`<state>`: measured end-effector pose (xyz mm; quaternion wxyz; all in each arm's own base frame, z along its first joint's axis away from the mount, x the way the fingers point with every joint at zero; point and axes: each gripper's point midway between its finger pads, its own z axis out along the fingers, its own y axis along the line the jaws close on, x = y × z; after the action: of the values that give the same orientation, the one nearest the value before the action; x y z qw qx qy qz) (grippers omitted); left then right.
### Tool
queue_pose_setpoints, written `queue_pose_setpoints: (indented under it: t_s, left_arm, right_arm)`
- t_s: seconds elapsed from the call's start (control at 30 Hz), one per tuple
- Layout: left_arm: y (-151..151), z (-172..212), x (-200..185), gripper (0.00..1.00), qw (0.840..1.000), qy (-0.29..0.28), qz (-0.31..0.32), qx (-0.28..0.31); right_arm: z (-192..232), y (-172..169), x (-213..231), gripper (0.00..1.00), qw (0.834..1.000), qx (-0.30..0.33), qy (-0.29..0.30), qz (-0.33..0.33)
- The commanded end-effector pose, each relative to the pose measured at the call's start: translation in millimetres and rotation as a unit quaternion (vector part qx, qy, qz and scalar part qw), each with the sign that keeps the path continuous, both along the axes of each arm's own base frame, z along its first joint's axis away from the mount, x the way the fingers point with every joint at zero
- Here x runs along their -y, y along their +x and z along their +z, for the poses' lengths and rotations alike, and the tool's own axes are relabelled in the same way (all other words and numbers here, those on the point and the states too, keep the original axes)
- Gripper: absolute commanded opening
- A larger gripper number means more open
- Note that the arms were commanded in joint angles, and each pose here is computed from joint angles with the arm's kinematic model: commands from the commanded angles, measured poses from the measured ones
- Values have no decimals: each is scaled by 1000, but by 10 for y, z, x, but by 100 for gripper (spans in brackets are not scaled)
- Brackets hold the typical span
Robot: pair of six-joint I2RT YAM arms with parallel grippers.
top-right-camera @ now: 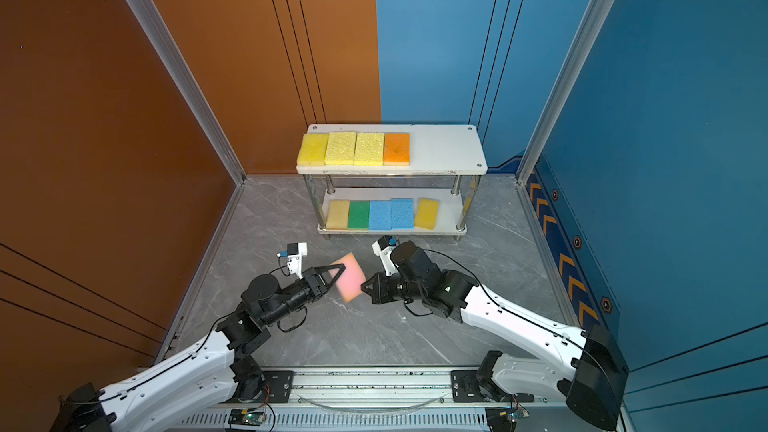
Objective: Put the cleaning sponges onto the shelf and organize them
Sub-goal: 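Hold the pink sponge up with the right gripper beside the open left gripper, then carry the pink sponge up to the shelf top with the right gripper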
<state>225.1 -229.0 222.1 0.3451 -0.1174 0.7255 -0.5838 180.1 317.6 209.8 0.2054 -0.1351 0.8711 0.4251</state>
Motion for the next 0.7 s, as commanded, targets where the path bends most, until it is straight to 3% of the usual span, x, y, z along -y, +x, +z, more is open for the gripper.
queue_pose_setpoints:
  t_s: [0.0,0.13,0.23,0.27,0.67]
  left_arm:
    - [-8,-13,-25,20,1000,-3,2,5]
    - [6,-1,-61,46,1000,-6,5,7]
    - [20,-26,-130,83,1000,-4,9,0]
    - [19,-42,-161,99,1000,-1,11,-4]
    - [-142,-251,-682,98,996,54,55,-42]
  right_arm:
    - [74,41,4,3,1000,17,3,-10]
    - [55,59,39,2,1000,20,-4,-17]
    - [71,88,105,2,999,24,-10,-28]
    - [85,112,145,2,999,28,-12,-35]
    - [722,293,742,4,989,95,-9,-117]
